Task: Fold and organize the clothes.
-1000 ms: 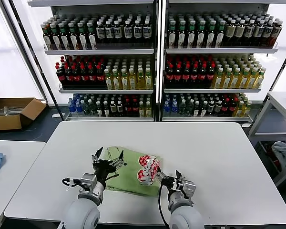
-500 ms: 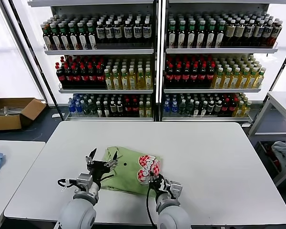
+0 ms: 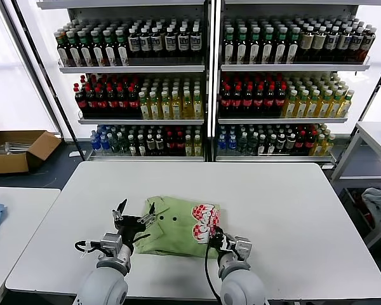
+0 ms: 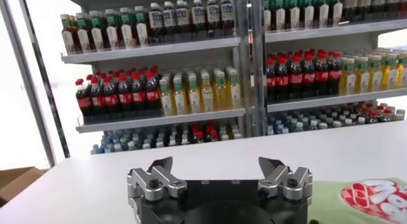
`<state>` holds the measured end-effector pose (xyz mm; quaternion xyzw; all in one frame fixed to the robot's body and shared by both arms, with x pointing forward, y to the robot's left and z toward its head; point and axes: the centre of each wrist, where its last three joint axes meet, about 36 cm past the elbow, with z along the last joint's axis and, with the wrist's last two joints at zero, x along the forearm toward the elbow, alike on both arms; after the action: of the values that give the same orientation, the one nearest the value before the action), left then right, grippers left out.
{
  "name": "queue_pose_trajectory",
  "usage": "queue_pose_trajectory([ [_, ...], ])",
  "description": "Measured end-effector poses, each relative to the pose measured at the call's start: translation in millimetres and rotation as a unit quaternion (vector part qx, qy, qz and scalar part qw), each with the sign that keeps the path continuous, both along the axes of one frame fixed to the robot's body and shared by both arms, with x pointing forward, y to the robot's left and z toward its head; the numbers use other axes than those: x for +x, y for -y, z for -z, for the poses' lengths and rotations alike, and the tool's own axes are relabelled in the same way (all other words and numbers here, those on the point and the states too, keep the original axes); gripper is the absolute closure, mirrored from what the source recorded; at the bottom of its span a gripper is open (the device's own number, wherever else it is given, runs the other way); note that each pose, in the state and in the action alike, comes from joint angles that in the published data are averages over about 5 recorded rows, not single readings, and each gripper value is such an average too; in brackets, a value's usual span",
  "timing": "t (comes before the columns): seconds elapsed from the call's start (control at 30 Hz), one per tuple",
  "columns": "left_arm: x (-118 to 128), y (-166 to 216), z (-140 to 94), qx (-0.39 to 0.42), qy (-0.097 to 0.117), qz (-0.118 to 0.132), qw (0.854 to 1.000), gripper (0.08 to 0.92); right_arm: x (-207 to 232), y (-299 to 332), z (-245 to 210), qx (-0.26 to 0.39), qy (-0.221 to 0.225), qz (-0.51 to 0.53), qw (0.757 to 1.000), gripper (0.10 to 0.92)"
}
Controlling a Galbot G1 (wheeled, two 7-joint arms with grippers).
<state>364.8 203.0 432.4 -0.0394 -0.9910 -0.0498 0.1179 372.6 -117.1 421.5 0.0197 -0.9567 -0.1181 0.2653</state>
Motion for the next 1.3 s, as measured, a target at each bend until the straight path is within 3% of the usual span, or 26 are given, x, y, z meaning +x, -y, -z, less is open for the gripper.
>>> queue_pose_trajectory([
  [0.17, -1.0, 3.5, -0.2, -0.003, 0.0, 0.001, 1.0, 0.177, 13.2, 29.0, 4.5, -0.049, 0.011, 0.002, 0.999, 0.915],
  [0.27, -1.1, 5.7, 0.3, -0.004, 0.0, 0.002, 1.0, 0.177, 21.9, 44.4, 9.9, -0.081, 0.015, 0.002, 0.997, 0.874],
  [0.6, -2.5, 5.8, 4.5, -0.002, -0.007, 0.0, 1.0, 0.177, 22.6, 58.4, 5.4, -0.154, 0.066, -0.016, 0.986, 0.59],
  [0.87, -6.0, 10.4, 8.6, -0.001, -0.011, 0.003, 1.0, 0.177, 16.4, 32.9, -10.9, -0.149, 0.134, -0.033, 0.979, 0.357],
  [1.03, -9.2, 6.7, 9.2, 0.003, -0.013, 0.0, 1.0, 0.177, 24.2, 8.8, -3.0, -0.131, 0.148, -0.036, 0.98, 0.228],
  [1.3, -12.7, 2.2, 11.0, 0.004, -0.017, -0.007, 1.0, 0.177, 42.3, -34.9, 15.9, -0.102, 0.133, -0.036, 0.985, 0.2],
])
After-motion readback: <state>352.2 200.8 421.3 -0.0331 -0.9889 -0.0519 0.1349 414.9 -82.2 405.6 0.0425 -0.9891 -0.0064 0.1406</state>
